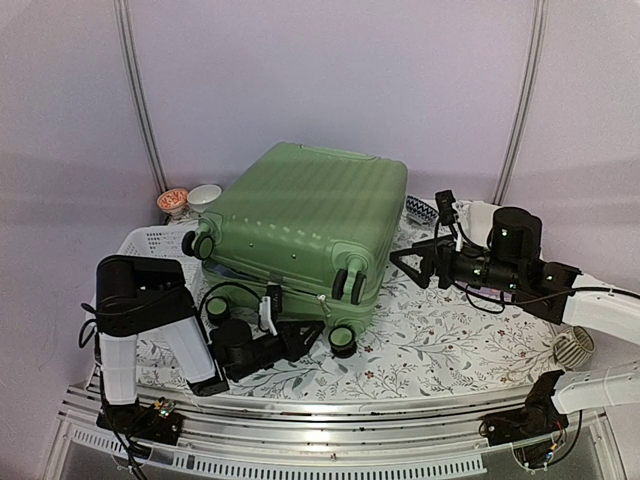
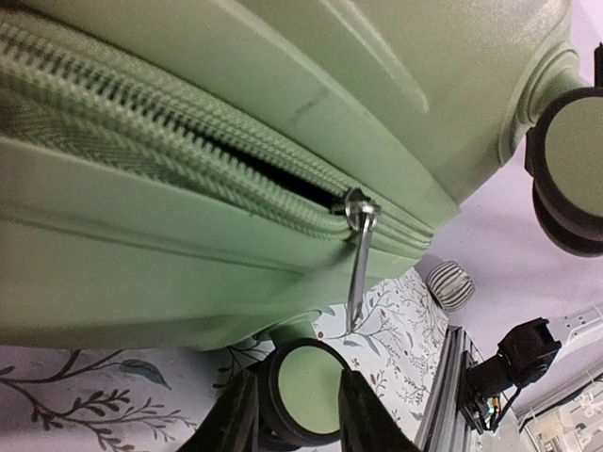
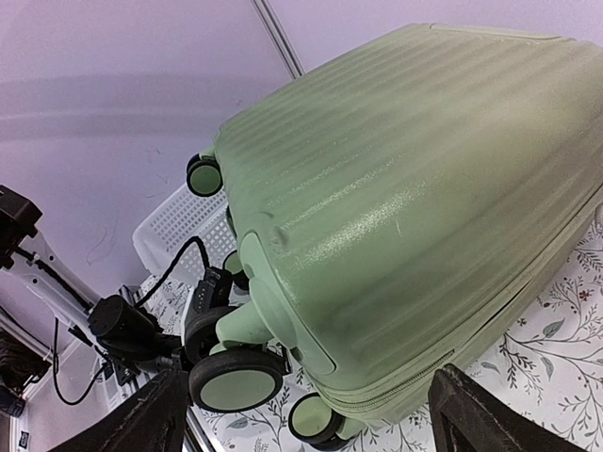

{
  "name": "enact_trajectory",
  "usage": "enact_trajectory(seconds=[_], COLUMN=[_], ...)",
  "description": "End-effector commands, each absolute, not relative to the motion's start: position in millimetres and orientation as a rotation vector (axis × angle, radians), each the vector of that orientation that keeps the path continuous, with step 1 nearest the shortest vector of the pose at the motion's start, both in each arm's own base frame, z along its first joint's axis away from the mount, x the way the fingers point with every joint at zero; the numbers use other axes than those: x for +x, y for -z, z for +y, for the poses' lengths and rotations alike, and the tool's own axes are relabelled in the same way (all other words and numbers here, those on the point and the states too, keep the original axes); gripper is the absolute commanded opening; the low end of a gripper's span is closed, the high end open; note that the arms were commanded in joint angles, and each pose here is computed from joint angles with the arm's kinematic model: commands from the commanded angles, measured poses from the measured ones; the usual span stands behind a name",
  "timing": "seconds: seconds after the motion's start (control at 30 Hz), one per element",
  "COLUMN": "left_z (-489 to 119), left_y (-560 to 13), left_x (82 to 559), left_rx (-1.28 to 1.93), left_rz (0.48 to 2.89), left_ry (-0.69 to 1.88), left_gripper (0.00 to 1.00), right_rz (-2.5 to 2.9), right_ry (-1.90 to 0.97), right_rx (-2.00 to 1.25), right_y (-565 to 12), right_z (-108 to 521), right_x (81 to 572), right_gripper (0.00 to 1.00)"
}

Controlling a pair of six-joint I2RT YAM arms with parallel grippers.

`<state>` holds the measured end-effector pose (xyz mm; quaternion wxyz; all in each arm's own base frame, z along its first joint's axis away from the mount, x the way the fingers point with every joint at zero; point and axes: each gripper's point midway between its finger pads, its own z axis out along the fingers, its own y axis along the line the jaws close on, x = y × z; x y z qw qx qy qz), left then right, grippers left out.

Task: Open, take out, and arrange the luggage
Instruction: Grab the zipper of the luggage.

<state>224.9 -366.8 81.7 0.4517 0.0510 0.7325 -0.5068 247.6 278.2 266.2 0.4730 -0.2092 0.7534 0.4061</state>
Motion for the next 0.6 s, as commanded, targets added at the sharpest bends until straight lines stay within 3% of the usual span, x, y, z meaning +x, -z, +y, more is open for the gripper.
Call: enact_trajectory(seconds=[0.0,0.17,0.47,0.57], left_z=[-372,-380,-381,-380], left_y=[-126,-130,-141,-146], left_x=[226,224,232,230], left_rx=[0.089,0.136,0.107,0.110], left_rz=[1.623,1.596,1.547,1.529], left_ry=[1.369,1.382,1.419,1.433], left_gripper=[0.36,0.44,0.28,0.28], right_rz=[1.815,1.827,1.838,1.844], right_ry=[-0.989,-0.986,-0.988,-0.986], right_rx=[-0.517,-0.523,-0.524,-0.522], right_y=[-275,-271,-266,-264], right_z=[274,275,274,274], right_x=[245,246,244,244], right_gripper=[0.91,0.91,0.91,0.91])
